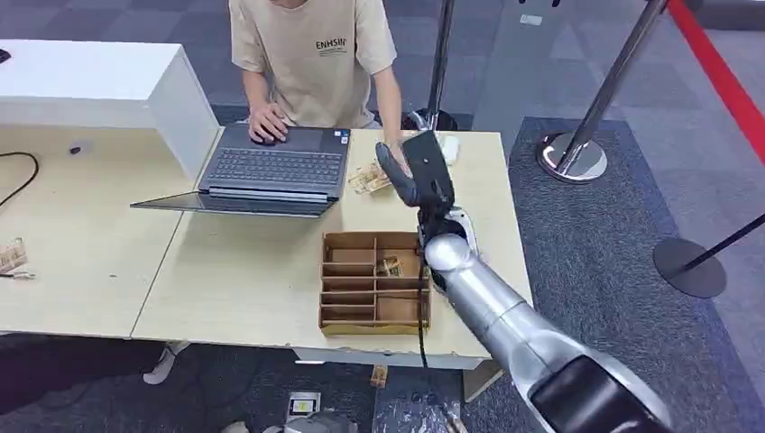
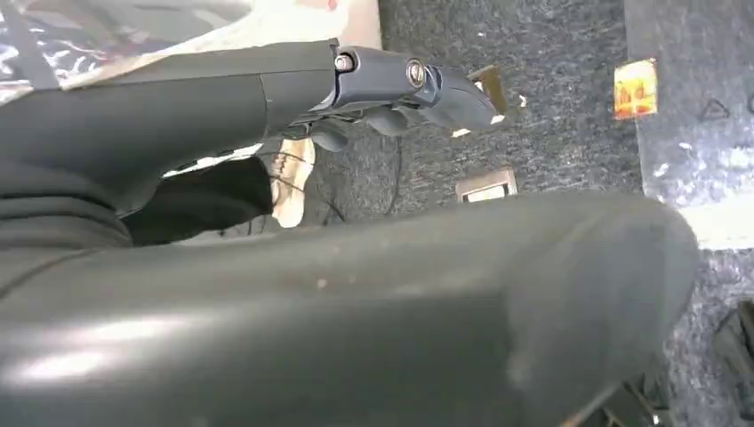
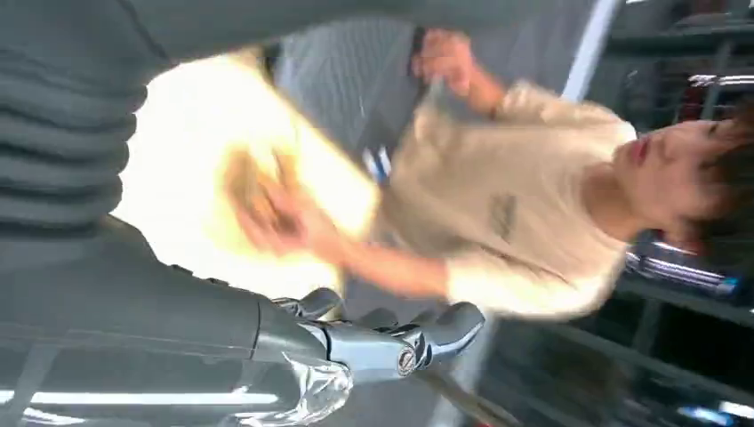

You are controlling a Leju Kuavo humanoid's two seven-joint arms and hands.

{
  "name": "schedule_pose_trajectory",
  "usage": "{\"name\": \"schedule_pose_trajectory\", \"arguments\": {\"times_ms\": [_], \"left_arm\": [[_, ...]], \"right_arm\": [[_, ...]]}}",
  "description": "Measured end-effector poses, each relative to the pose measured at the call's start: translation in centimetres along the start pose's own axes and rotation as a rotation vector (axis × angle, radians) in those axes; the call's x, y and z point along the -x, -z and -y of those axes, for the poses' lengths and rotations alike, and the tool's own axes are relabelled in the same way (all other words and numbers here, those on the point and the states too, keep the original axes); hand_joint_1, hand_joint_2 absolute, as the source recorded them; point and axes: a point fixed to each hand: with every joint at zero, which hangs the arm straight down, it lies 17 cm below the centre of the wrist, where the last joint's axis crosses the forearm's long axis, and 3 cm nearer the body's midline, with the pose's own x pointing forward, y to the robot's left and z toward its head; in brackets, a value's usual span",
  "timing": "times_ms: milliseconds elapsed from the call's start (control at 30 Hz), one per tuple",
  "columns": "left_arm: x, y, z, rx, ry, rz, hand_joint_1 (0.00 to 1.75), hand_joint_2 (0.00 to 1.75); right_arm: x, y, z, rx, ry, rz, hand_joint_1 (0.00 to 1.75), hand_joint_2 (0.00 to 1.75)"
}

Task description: Pass the card to the sensor for recognition and then transmit it.

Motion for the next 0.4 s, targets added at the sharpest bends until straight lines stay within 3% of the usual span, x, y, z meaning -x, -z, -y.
{"name": "schedule_pose_trajectory", "arguments": {"times_ms": [133, 400], "left_arm": [[0.5, 0.0, -0.3, -0.011, -0.006, -0.032, 0.00, 0.00], [0.6, -0.1, -0.8, -0.016, -0.005, -0.057, 0.00, 0.00]], "right_arm": [[2.6, -4.3, -0.4, 0.033, 0.243, -0.095, 0.00, 0.00], [1.6, -6.5, 0.8, 0.065, 0.461, -0.077, 0.00, 0.00]]}}
